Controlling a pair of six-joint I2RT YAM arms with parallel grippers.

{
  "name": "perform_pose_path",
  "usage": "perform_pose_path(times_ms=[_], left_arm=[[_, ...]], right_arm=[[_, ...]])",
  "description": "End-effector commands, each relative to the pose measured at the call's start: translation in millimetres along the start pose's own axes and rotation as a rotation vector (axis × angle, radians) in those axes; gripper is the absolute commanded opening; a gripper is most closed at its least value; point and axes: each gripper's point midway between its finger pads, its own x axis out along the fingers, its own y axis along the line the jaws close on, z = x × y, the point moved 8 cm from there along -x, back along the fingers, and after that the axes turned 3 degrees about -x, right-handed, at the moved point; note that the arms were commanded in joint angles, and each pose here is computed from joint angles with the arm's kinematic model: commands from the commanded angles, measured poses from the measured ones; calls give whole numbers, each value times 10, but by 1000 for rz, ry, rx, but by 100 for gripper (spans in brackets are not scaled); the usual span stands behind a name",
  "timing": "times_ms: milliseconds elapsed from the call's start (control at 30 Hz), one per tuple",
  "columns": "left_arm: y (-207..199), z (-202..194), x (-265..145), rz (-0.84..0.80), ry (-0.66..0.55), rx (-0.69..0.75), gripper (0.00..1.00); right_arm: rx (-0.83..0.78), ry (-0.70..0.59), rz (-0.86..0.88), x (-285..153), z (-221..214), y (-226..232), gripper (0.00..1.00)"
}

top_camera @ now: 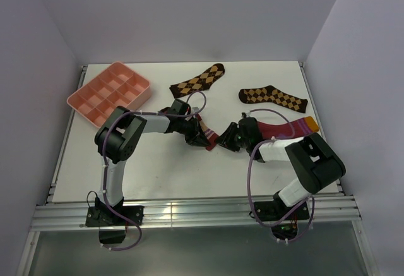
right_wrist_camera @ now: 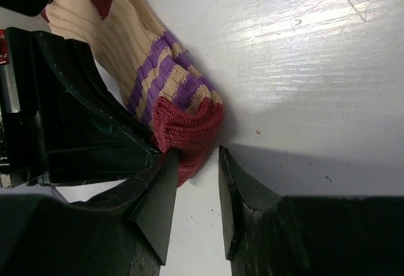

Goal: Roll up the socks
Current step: Roll the sock at the center of the board.

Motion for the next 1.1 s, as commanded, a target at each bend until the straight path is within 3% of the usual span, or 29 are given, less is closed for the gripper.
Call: perform_pose_path(times_ms=[0,833,1000,1067], left_arm=[[50,63,35,30,-16,16,0],[108,60,62,58,15,15,0],[100,66,59,57,14,25,0],[97,67,54,61,14,31,1]], right_arm=[[-35,-44,40,79,116,130,38],[-43,-29,-15,273,98,-17,41],[-38,-13,-53,296,49,-144,32],[-38,-4,-64,295,45,-169,17]])
